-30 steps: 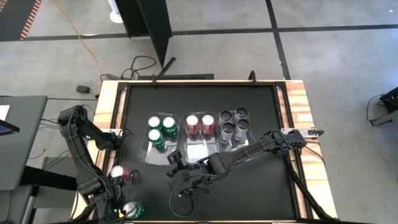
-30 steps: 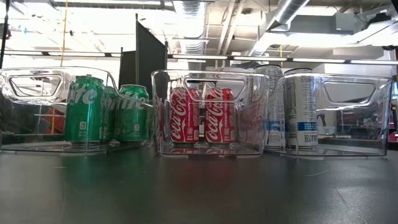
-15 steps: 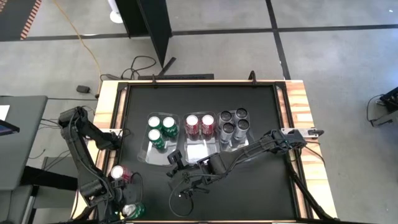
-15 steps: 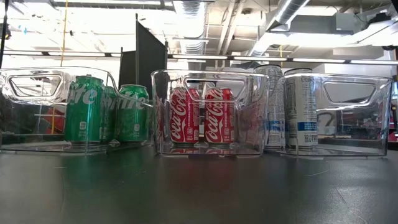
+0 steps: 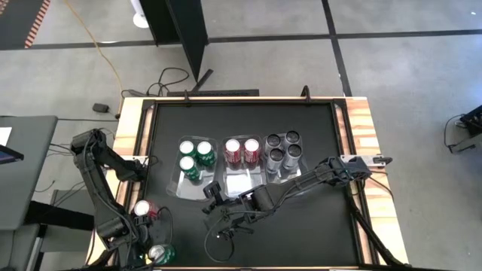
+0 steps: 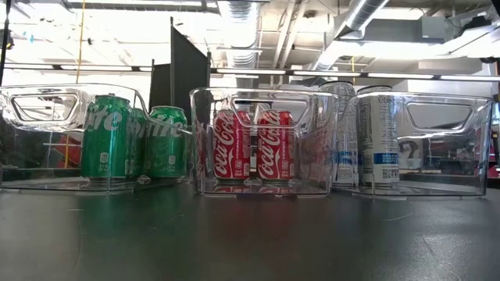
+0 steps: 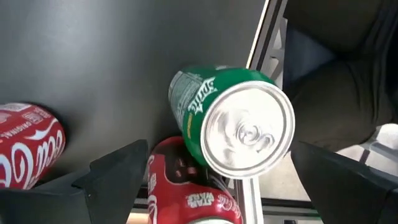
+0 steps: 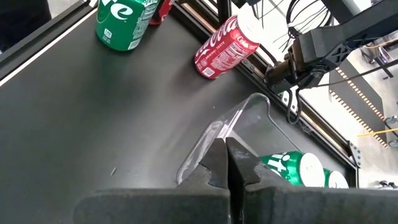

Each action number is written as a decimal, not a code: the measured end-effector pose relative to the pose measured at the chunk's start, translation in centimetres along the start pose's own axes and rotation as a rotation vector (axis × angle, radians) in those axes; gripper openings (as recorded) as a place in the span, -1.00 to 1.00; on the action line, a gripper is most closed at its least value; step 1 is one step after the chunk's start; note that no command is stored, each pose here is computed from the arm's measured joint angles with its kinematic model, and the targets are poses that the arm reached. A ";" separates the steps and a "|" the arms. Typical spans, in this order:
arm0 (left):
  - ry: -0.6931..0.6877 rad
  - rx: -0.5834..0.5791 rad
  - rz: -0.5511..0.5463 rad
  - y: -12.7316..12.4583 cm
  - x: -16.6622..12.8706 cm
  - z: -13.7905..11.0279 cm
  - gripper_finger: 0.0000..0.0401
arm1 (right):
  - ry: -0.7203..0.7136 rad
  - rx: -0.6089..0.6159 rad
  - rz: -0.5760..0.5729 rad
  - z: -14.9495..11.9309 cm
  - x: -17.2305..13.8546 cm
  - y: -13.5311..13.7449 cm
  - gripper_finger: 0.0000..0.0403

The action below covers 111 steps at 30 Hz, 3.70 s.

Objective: Sort soda cans
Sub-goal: Put the green soda can into the left transparent bin

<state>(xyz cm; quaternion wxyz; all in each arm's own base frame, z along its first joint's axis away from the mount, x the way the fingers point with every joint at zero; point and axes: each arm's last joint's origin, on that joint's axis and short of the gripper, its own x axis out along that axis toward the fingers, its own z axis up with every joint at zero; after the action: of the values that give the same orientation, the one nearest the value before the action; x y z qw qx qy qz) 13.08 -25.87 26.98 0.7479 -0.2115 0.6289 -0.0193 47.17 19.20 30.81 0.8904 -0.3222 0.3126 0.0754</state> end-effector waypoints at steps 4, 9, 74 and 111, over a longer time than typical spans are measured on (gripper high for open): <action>-0.010 -0.001 -0.011 -0.1 0.0 0.0 0.95 | 0.000 0.001 0.000 0.0 0.0 0.0 -0.98; -0.011 -0.009 -0.014 -0.1 0.0 0.1 0.95 | 0.001 0.002 -0.001 0.0 0.0 0.0 -0.98; -0.145 0.183 0.391 0.4 2.7 4.1 0.47 | 0.115 -0.038 -0.077 -0.6 -1.1 0.1 -0.98; -0.249 0.318 0.505 13.5 -10.9 20.2 0.47 | 0.202 0.059 -0.465 -0.8 -20.5 6.7 -0.98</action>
<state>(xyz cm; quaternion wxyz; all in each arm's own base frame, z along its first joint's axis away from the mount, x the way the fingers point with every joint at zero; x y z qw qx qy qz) 26.80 -4.44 34.93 0.8239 0.0701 0.5543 0.0948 28.22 25.35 39.20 0.8570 -0.3653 0.3195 -0.1733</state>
